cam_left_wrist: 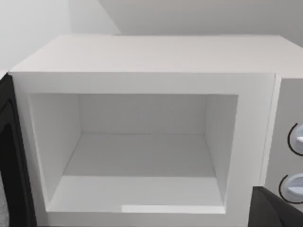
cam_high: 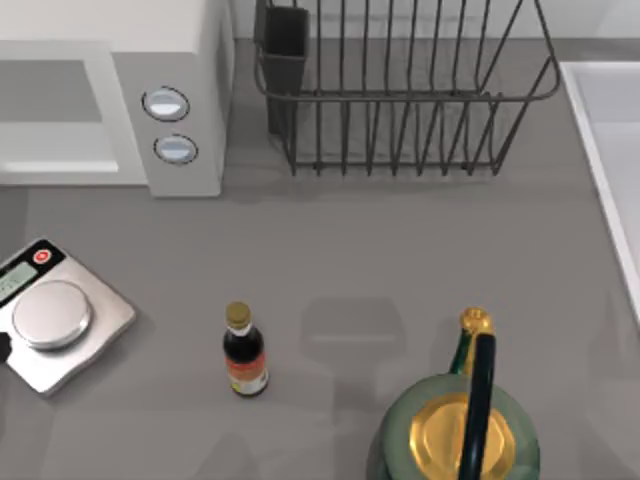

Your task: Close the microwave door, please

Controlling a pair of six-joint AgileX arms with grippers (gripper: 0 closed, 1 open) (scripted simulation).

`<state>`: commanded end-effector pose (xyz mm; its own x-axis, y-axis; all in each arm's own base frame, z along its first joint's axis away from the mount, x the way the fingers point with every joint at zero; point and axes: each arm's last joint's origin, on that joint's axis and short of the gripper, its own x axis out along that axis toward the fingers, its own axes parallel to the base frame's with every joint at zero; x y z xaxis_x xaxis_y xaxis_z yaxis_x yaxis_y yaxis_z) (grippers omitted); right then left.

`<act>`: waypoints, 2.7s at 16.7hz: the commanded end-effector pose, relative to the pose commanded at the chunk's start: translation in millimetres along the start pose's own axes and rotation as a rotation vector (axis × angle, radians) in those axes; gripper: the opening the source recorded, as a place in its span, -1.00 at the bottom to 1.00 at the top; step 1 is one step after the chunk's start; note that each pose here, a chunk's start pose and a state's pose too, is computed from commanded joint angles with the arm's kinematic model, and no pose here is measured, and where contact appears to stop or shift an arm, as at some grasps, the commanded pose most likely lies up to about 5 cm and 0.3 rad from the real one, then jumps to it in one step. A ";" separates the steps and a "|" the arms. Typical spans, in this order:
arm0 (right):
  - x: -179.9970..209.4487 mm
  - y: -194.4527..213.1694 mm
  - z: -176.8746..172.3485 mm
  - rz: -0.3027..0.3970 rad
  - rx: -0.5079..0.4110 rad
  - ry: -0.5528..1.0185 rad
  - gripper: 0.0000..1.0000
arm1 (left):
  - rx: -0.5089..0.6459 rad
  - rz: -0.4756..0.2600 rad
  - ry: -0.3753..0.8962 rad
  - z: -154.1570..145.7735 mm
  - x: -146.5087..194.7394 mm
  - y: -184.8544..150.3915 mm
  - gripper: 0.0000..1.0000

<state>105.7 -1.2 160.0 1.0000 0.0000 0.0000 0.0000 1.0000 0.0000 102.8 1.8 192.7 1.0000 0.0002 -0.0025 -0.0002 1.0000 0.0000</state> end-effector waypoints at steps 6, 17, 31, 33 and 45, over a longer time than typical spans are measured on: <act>0.0 0.0 0.0 0.000 0.000 0.000 1.00 | 0.001 0.000 0.004 5.0 -0.1 5.3 -1.00; 0.0 0.0 0.0 0.000 0.000 0.000 1.00 | 0.002 0.000 0.004 13.4 -3.8 20.6 -1.00; 0.0 0.0 0.0 0.000 0.000 0.000 1.00 | 0.109 0.063 0.575 91.0 69.1 150.0 -1.00; 0.0 0.0 0.0 0.000 0.000 0.000 1.00 | 0.078 0.041 0.659 83.9 81.5 189.8 -1.00; 0.0 0.0 0.0 0.000 0.000 0.000 1.00 | 0.011 -0.021 0.784 51.5 90.5 279.3 -1.00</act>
<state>105.7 -1.2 160.0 1.0000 0.0000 0.0000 0.0000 1.0000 0.0000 193.4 281.1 244.0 0.7061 -0.0144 -0.7079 0.0229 0.9997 0.0025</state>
